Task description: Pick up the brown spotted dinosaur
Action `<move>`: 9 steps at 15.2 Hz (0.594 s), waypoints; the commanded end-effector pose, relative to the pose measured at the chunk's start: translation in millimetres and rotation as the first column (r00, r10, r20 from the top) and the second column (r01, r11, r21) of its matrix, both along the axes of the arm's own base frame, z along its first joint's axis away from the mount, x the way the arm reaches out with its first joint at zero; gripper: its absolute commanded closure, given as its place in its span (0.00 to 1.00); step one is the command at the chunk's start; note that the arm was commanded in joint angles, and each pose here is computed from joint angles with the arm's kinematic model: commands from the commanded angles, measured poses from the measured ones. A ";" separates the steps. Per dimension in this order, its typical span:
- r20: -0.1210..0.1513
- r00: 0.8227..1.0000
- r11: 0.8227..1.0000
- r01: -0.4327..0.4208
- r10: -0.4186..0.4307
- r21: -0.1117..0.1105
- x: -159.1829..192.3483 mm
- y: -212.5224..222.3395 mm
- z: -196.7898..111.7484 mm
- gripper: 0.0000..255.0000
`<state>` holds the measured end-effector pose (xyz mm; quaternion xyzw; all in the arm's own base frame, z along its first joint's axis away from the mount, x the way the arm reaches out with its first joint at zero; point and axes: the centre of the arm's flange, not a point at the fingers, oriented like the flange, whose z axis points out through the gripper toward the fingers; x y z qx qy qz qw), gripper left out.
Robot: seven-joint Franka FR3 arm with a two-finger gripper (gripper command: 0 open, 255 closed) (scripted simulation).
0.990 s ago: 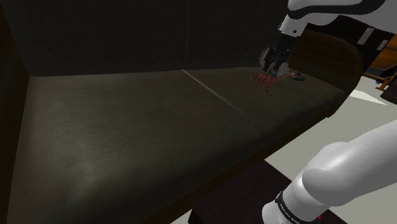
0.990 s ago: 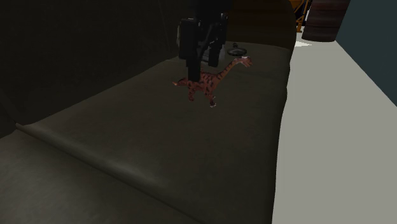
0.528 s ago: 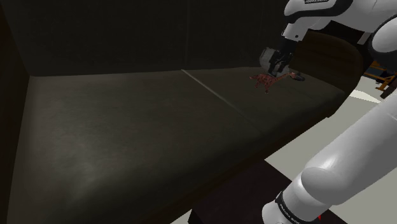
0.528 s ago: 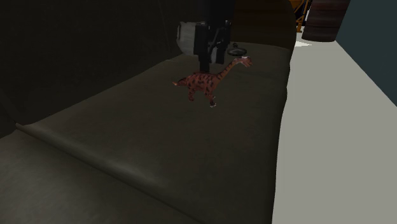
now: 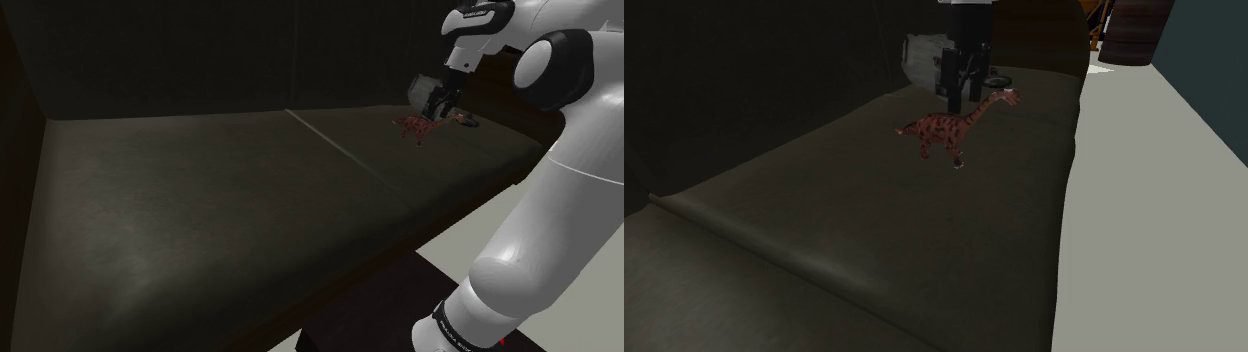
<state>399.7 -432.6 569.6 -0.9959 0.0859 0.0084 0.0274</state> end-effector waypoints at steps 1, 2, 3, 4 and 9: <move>0.000 1.000 1.000 0.000 0.000 0.000 0.5 -1.2 -10.7 0.00; 0.000 1.000 1.000 0.000 0.000 0.000 0.5 -1.2 -15.9 0.00; 0.000 1.000 1.000 0.000 0.000 0.000 0.5 -1.2 -21.2 0.00; 0.000 1.000 1.000 0.000 0.000 0.000 0.5 -1.2 -26.5 0.00; 0.000 1.000 1.000 0.000 0.000 0.000 0.5 -0.9 -29.6 1.00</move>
